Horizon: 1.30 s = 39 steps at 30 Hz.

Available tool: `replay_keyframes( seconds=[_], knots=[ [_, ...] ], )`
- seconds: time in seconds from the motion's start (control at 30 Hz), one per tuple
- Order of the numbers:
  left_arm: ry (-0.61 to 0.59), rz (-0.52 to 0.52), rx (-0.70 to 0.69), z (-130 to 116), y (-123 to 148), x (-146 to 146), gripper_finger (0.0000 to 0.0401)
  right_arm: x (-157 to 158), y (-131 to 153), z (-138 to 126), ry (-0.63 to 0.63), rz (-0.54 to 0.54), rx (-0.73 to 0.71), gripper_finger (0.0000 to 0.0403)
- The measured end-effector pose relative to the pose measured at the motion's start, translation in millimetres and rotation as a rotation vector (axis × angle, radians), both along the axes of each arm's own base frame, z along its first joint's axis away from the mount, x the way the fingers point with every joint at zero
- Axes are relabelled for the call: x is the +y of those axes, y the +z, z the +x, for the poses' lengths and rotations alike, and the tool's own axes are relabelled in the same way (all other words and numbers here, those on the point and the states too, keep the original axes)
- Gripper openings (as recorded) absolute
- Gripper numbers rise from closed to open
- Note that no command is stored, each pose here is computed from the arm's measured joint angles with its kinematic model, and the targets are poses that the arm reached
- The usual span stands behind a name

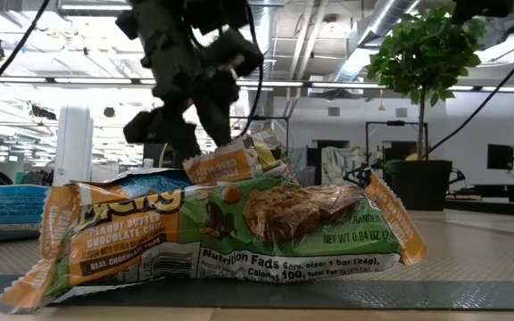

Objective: Pick and place Granola Bars by type
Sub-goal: Put the red granola bar into the white bin

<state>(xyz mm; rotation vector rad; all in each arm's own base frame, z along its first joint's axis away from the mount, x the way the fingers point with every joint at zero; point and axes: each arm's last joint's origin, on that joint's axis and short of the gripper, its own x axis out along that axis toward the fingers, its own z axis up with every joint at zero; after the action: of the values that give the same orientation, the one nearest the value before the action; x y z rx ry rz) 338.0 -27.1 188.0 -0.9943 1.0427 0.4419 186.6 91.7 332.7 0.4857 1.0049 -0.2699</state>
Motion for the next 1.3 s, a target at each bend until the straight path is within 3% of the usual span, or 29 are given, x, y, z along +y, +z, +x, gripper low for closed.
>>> replay_keyframes(
  seconds=[0.27, 0.53, 0.83, 1.3],
  knots=[
    [0.106, 0.027, 0.060, 5, -19, 1, 0.0219, -10, 9, -25, 0.007, -0.031, 0.007, 0.0132],
    [0.114, -0.044, 0.087, 14, -43, -11, 0.0222, -15, 10, -34, 0.043, -0.074, 0.040, 0.0133],
    [0.106, -0.025, 0.108, 20, -46, -19, 0.0218, -16, 10, -34, 0.077, -0.125, 0.037, 0.0133],
    [0.102, -0.011, 0.122, 21, -45, -19, 0.0065, -18, 11, -33, 0.044, -0.183, 0.011, 0.0134]
  ],
)
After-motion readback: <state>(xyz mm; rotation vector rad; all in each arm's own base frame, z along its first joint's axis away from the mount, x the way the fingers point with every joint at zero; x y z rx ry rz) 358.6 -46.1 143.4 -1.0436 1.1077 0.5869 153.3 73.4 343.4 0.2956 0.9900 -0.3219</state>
